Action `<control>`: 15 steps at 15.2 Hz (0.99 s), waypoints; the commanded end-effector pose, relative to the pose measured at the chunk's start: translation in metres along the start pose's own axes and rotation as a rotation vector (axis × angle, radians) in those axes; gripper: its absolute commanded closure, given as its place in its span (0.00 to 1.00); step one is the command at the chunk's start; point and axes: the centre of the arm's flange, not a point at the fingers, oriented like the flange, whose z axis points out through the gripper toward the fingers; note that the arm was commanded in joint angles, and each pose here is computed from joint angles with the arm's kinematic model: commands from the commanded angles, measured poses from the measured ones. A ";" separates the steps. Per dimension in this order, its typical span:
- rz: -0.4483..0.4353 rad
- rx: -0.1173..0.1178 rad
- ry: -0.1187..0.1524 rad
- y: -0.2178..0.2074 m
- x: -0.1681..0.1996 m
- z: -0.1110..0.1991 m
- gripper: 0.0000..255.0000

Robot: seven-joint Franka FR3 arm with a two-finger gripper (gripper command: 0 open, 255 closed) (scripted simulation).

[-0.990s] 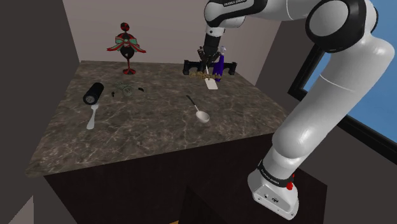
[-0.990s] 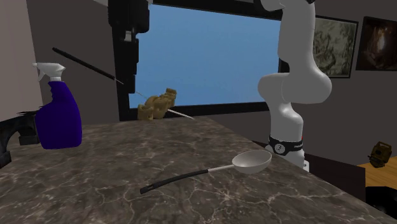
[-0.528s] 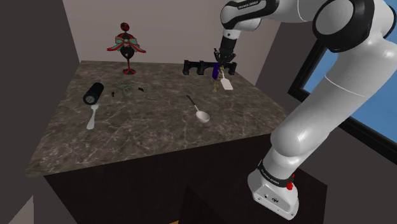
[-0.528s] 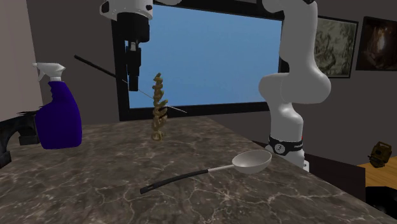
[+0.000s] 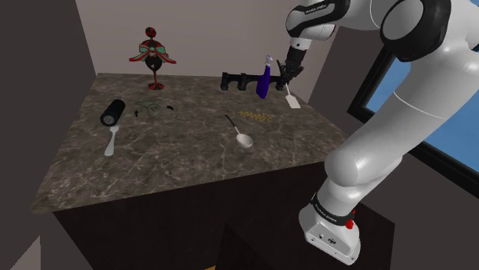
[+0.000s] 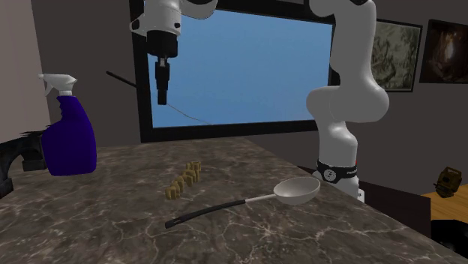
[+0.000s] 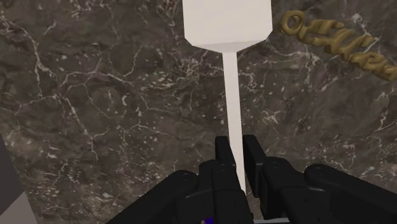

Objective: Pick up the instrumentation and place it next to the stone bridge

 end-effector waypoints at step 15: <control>-0.001 0.000 0.000 0.064 -0.006 0.057 1.00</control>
